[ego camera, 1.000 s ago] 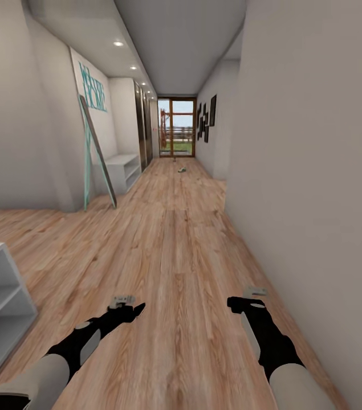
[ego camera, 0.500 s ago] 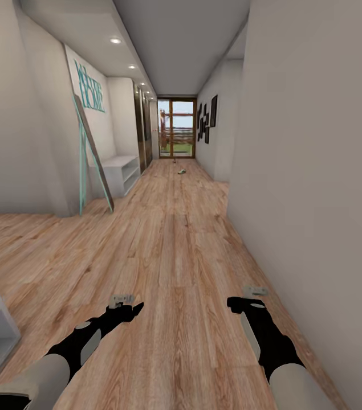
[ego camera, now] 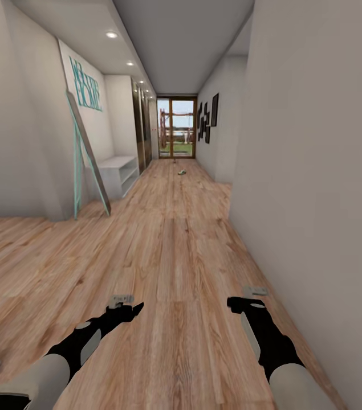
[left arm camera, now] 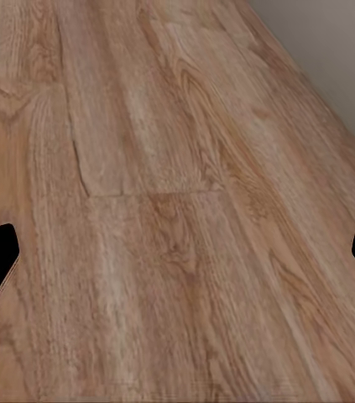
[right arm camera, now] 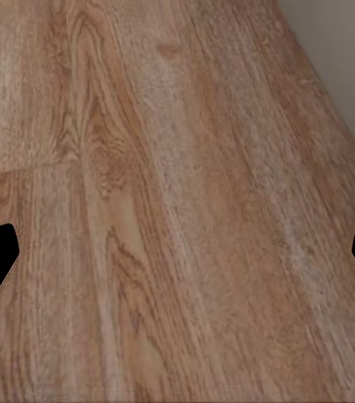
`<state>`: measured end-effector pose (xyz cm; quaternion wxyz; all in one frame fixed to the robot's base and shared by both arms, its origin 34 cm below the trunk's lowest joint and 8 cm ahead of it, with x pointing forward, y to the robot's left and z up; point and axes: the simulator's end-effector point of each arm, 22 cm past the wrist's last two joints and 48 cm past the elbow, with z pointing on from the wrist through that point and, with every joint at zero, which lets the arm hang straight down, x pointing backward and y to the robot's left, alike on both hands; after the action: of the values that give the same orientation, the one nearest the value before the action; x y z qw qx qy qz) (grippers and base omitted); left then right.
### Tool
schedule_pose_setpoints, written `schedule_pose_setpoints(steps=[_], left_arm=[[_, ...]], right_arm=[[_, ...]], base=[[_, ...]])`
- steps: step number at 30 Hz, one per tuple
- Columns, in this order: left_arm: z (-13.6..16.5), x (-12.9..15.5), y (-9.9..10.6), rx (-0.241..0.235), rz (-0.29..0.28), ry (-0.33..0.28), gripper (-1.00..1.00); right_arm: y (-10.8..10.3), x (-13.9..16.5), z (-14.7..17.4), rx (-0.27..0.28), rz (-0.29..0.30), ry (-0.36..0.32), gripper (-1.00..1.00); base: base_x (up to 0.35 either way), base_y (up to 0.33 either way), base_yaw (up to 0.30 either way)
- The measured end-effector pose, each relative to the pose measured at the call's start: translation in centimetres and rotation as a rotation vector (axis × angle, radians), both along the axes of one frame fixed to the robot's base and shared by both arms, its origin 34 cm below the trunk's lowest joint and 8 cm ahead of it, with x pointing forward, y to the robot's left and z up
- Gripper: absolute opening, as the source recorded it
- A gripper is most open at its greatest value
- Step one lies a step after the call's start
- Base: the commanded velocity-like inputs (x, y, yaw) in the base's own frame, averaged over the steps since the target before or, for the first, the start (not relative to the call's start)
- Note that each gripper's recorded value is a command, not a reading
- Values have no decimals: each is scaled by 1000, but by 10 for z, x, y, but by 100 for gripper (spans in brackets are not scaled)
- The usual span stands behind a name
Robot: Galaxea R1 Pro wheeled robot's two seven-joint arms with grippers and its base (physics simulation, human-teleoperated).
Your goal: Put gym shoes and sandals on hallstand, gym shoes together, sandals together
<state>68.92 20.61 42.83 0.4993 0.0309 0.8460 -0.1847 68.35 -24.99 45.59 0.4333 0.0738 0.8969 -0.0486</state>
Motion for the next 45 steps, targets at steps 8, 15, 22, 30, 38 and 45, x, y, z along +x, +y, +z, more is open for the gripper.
schedule_pose_setpoints(steps=[8,15,22,30,38,45], left_arm=[[-6,-1,0,0,0,10,100],[-7,-1,0,0,0,12,100],[-8,-1,0,0,0,13,100],[-8,-1,1,0,2,13,100],[-8,-1,1,0,2,13,100],[-8,-1,1,0,2,13,100]], right_arm=[[0,-1,-6,0,0,10,100],[0,-1,-7,0,0,12,100],[0,-1,-8,0,0,13,100],[0,-1,-8,1,1,13,100],[0,-1,-8,1,1,13,100],[0,-1,-8,0,2,13,100]], base=[[347,0,0],[347,0,0],[347,0,0],[347,0,0],[347,48,0],[347,78,0]])
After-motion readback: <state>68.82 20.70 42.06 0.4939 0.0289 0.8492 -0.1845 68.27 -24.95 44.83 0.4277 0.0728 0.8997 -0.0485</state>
